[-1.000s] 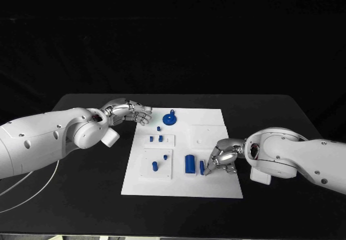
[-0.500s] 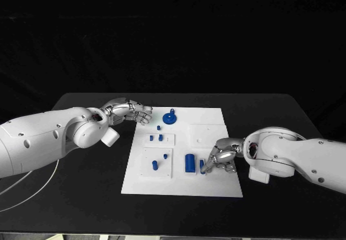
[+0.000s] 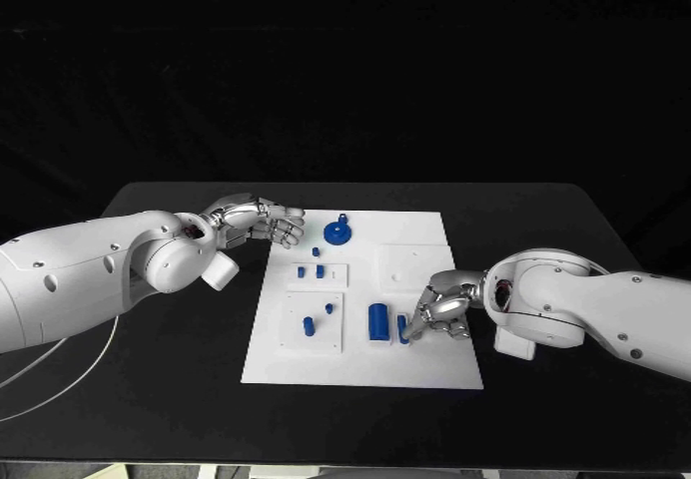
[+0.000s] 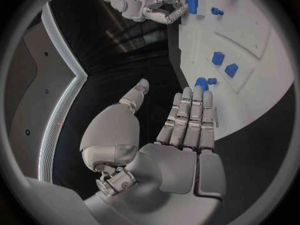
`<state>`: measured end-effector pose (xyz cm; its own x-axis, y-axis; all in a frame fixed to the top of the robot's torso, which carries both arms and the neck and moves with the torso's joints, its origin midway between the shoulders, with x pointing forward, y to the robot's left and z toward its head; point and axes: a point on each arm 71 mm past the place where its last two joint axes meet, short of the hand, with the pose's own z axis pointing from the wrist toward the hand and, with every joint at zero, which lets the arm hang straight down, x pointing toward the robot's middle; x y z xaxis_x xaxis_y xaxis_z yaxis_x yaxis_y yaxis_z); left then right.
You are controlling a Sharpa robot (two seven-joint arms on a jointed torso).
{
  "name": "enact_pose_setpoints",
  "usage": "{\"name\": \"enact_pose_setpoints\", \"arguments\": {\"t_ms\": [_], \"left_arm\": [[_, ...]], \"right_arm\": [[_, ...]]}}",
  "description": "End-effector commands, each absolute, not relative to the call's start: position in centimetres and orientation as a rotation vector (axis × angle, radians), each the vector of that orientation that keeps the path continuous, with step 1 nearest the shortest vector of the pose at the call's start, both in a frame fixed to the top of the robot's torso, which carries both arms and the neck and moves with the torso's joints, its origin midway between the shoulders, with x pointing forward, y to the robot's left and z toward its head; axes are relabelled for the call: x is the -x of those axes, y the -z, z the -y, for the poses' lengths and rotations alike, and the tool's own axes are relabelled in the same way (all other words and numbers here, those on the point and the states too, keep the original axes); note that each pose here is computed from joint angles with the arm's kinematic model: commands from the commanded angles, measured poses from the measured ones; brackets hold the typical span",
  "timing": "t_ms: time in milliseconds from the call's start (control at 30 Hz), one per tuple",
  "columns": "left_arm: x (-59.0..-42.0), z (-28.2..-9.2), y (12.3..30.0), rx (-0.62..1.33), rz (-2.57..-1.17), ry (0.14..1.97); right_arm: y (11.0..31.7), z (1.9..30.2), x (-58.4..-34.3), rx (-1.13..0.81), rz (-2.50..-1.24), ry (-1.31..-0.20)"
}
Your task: Assemble the parts on the task board
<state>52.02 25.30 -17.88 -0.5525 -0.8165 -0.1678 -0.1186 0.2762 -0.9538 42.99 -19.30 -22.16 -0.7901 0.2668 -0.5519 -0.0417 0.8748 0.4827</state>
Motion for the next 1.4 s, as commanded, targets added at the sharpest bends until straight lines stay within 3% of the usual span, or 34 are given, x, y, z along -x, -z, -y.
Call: {"name": "enact_pose_setpoints", "arguments": {"t_ms": [33,1400], "left_arm": [[-51.96,-25.15,17.85,0.858,-1.881,1.338],[-52.05,-25.43,17.94,0.855,-1.888,1.325]], "right_arm": [[22.37,19.30,-42.94,-0.147,-2.402,-0.628],[22.63,19.14,-42.26,-0.069,-2.470,-0.615]]}}
